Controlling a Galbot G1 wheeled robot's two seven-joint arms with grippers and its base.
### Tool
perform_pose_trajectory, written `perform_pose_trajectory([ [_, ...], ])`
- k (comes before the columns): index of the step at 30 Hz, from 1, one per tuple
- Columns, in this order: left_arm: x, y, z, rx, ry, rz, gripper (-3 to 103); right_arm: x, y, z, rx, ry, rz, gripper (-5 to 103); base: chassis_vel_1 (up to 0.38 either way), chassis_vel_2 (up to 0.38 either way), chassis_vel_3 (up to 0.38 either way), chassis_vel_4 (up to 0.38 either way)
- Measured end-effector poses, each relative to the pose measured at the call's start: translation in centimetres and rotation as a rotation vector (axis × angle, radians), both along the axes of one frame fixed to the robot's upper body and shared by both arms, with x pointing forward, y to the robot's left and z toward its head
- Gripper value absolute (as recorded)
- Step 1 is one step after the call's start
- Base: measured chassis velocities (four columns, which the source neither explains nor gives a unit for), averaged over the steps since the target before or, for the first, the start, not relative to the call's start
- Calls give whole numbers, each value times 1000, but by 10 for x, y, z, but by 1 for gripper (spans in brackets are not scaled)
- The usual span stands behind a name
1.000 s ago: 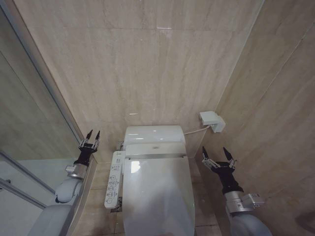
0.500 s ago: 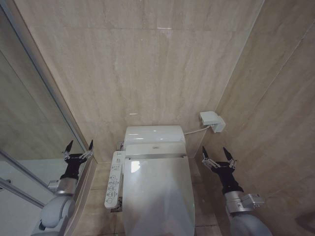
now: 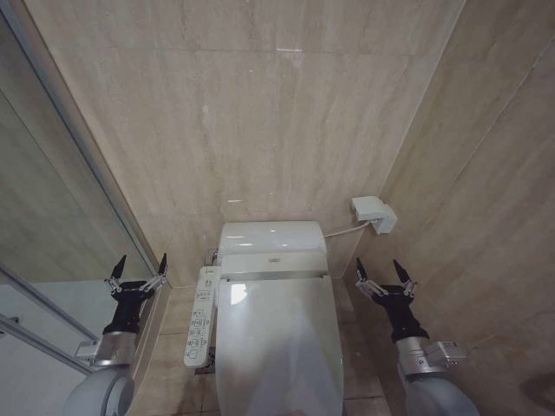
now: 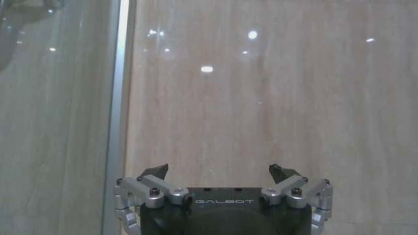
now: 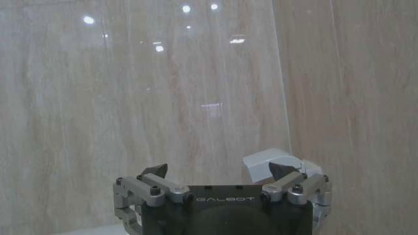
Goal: Open the toilet lid, clean the toilet bowl with a toilet brush, close the toilet lid, and flush.
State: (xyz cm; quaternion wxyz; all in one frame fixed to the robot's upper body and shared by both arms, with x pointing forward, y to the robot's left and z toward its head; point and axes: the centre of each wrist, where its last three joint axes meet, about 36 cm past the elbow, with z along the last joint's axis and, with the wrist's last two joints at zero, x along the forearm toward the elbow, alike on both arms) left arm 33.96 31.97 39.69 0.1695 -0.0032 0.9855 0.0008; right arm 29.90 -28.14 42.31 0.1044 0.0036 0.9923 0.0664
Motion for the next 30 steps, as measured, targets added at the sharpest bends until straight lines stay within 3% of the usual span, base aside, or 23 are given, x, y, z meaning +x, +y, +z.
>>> perform_pose_trajectory([
  [12, -44, -27, -5, 27, 29, -33, 100, 0, 0, 0, 0, 0, 0, 100, 0, 0, 0, 0],
  [30, -59, -29, -4, 41, 29, -18, 100, 0, 0, 0, 0, 0, 0, 100, 0, 0, 0, 0],
])
